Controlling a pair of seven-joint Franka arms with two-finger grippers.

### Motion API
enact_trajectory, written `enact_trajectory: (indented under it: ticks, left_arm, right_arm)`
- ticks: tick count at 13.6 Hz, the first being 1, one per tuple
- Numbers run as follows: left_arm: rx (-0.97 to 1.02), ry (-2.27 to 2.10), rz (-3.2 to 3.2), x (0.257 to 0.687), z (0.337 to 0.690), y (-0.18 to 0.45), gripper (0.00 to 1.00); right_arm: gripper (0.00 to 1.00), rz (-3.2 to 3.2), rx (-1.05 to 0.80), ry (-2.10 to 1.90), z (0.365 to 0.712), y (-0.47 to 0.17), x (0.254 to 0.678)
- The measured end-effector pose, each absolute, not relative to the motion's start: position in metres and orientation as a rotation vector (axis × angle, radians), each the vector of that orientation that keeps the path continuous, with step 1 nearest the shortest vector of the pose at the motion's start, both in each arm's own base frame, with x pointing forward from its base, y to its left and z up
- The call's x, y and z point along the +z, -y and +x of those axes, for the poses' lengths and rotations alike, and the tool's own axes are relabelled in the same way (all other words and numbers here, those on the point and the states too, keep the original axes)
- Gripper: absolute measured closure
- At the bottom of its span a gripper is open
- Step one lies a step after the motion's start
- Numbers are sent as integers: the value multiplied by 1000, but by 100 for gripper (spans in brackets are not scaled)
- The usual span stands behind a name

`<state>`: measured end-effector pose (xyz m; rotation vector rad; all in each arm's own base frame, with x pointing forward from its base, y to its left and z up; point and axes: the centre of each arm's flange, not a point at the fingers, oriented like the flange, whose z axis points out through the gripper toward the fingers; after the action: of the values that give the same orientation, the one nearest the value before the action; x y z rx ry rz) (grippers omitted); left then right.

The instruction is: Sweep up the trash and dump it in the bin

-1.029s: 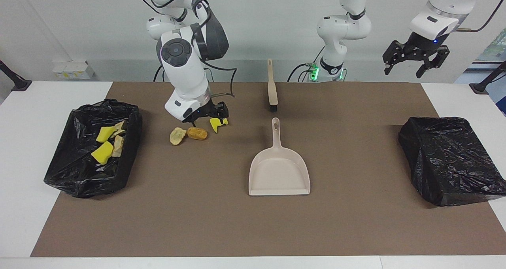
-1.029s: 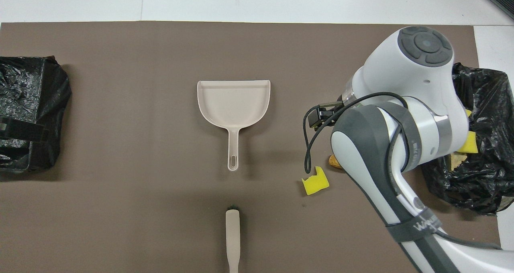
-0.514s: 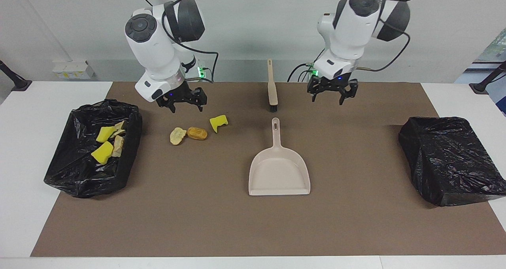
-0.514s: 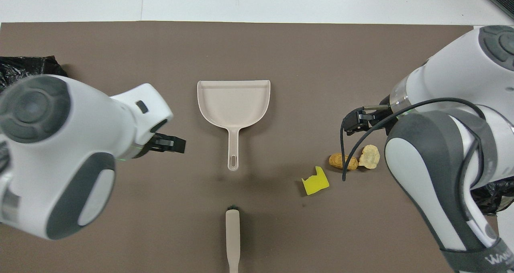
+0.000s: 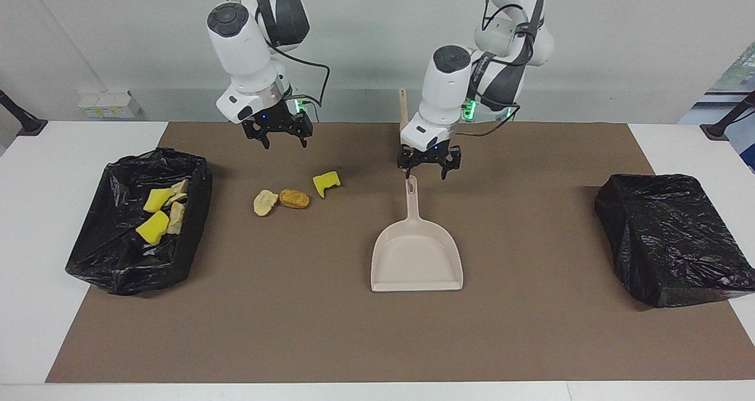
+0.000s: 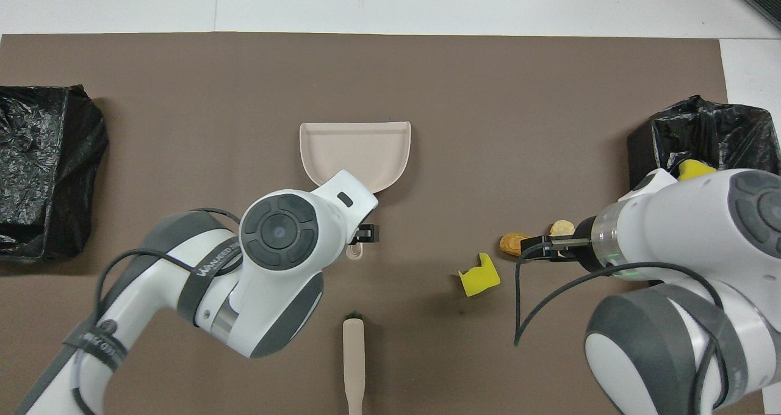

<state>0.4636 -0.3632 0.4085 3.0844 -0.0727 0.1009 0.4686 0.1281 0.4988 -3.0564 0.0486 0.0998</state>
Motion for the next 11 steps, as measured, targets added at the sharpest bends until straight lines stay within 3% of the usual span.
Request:
enact_trajectory:
  ticks: [3, 6, 8, 11]
  left_arm:
    - [86, 71, 3089, 369, 464, 381, 0]
    - [102, 58, 3083, 363, 469, 380, 0]
    - [109, 53, 3080, 363, 471, 378, 6]
    - [107, 56, 3082, 362, 470, 378, 47]
  right_arm:
    - [0, -3057, 101, -49, 465, -128, 499]
    - [0, -3058, 110, -65, 462, -134, 496]
    - [0, -3059, 100, -108, 457, -153, 493]
    - [0, -3059, 93, -129, 451, -172, 490]
